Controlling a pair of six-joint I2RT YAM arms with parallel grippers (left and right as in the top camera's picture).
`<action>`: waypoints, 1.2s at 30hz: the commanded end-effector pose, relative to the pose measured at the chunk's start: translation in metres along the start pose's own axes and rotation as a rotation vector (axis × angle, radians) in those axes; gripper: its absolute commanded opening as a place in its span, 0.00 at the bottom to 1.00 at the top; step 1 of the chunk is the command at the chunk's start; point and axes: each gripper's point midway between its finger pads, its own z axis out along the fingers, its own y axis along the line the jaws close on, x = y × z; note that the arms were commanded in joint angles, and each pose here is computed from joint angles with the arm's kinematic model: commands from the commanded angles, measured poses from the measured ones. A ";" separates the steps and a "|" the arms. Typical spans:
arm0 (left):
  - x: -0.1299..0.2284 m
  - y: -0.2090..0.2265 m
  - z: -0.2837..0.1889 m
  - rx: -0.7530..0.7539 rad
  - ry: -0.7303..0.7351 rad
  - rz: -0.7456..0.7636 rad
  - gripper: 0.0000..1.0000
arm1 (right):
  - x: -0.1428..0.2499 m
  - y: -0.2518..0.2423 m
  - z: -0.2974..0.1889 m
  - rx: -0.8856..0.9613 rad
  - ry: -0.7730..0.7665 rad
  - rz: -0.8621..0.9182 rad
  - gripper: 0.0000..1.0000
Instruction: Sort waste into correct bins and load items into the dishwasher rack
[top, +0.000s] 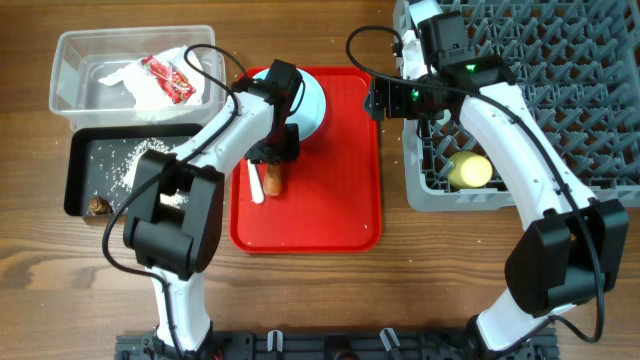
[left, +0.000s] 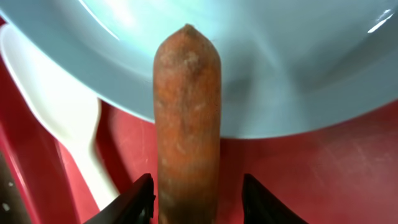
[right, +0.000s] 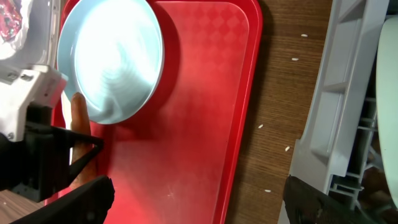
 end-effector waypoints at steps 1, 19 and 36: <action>0.006 0.004 0.017 -0.034 0.036 -0.002 0.42 | 0.003 0.003 -0.001 -0.012 0.008 -0.031 0.91; -0.002 0.001 -0.029 -0.034 0.045 -0.002 0.13 | 0.003 0.003 -0.001 -0.012 0.008 -0.034 0.91; -0.030 0.150 -0.153 -0.057 -0.163 -0.374 0.18 | 0.003 0.003 -0.001 -0.012 0.006 -0.035 0.91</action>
